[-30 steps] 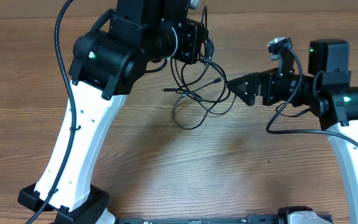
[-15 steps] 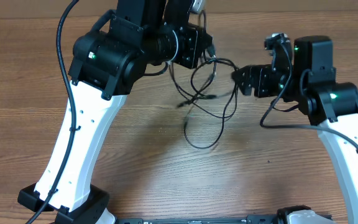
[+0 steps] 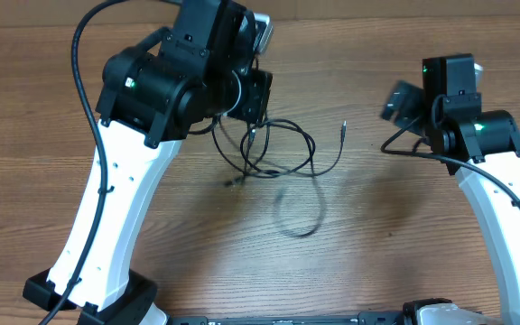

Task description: Untangle cables

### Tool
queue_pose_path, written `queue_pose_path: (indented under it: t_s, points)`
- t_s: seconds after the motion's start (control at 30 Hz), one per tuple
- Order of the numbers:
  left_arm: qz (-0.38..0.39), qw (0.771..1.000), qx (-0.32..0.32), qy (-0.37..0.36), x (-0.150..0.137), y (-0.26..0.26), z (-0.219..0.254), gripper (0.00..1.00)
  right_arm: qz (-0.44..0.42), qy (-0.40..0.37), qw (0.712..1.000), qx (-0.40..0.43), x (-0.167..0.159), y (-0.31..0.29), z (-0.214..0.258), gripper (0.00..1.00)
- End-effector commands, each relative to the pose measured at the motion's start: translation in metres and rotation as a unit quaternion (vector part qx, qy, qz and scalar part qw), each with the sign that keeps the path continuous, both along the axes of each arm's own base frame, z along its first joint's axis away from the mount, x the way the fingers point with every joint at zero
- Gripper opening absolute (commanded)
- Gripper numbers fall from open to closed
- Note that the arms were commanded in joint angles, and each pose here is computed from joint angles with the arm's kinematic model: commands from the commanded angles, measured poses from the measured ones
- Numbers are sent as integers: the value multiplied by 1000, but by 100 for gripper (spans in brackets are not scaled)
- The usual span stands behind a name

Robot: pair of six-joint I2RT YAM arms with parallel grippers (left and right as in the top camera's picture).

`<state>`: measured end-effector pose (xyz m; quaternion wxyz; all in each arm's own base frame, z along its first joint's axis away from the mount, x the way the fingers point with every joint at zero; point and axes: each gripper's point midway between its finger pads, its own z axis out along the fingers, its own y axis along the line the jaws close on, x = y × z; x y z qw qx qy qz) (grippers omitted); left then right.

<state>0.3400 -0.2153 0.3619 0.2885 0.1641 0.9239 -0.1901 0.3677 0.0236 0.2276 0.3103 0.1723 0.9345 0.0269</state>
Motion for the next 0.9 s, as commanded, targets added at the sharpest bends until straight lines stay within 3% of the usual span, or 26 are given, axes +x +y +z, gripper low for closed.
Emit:
queue_pose_path:
  t_s: [0.0,0.1,0.27,0.57,0.73,0.87]
  points:
    - [-47,996,-55,-48,-8,-17,34,4,390,-41,905,163,-33,120,34,100]
    - [-64,993,-78,-57,-8,-26,42,4,471,-59,857,203,-54,141,45,100]
    - [-92,989,-106,-51,-15,-37,48,4,492,-73,836,231,-60,150,55,100]
    - [-107,986,-122,-48,-19,-42,51,4,535,-110,785,293,-72,167,82,90]
    - [-104,985,-127,-50,-18,-43,54,4,537,-111,781,299,-74,169,84,63]
    - [-106,984,-133,-56,-16,-45,57,4,543,-111,774,305,-77,172,85,54]
